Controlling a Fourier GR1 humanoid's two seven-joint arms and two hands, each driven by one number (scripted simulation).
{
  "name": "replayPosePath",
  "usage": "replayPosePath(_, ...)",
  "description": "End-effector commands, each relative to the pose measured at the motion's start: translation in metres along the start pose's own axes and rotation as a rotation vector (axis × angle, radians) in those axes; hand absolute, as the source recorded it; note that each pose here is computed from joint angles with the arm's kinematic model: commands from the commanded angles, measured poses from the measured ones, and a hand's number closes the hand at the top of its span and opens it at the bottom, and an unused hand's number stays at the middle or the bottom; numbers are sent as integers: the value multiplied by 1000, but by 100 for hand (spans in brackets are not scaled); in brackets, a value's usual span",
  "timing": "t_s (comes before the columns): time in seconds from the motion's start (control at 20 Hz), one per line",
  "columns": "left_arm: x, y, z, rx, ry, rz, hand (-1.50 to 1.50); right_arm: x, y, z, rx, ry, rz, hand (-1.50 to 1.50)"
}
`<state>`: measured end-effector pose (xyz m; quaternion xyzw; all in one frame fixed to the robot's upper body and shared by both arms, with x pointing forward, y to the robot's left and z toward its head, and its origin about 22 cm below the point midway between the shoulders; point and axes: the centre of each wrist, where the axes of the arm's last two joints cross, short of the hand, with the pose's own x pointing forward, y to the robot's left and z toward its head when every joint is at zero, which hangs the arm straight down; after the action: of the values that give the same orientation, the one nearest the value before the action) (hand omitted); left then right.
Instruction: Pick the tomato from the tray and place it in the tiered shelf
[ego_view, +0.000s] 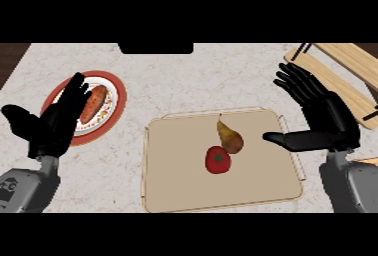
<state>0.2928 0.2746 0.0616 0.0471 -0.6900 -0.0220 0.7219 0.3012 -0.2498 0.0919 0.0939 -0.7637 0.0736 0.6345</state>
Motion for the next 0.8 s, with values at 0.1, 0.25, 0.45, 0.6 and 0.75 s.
replayPosePath(0.1,20,8,-5,11,-8,17,0,38,9,5,256,237,300,-150)
replayPosePath(0.25,10,13,-7,6,0,-3,0,68,14,-4,299,292,675,-150)
replayPosePath(0.45,12,0,-9,-23,10,9,0,96,37,-12,282,327,1023,-150)
replayPosePath(0.6,4,11,-2,-16,4,11,0,93,88,-2,311,366,1035,-150)
replayPosePath(0.75,-7,-4,0,-16,-18,16,0,85,116,-10,310,434,1054,-150)
